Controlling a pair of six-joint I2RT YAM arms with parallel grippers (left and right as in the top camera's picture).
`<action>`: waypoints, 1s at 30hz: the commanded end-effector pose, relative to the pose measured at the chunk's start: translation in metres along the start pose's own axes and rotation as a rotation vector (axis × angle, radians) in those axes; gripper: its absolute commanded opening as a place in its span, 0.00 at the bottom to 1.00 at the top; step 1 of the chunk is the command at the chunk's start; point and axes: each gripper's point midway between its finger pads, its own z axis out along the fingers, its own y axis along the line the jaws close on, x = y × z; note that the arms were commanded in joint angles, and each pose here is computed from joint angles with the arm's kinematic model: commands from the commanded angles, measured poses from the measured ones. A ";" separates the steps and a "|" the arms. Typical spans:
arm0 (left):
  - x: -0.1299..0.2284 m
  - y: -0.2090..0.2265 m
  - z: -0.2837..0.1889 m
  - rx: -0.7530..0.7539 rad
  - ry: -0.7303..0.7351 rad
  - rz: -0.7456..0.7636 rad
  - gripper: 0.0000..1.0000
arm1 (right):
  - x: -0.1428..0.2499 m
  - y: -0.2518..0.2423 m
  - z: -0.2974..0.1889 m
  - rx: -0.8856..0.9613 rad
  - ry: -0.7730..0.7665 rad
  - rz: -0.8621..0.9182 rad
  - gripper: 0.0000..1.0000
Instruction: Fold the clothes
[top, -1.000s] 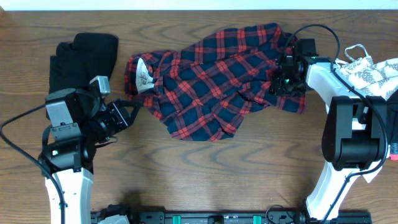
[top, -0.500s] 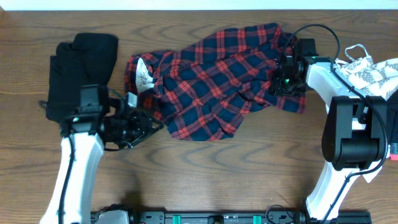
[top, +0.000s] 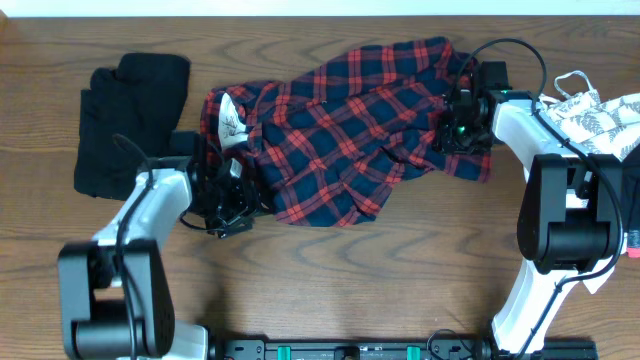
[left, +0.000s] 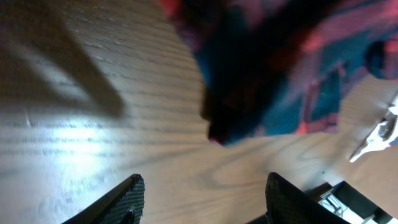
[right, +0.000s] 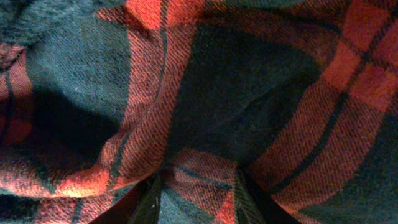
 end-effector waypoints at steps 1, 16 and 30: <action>-0.003 0.008 0.013 -0.015 0.025 -0.001 0.63 | 0.027 -0.009 0.026 0.017 0.102 0.016 0.37; -0.027 -0.060 0.052 0.194 -0.028 0.177 0.55 | 0.028 -0.009 0.026 0.017 0.106 0.017 0.37; -0.019 -0.122 0.003 0.413 -0.088 0.277 0.06 | 0.030 -0.009 0.025 0.017 0.116 0.019 0.37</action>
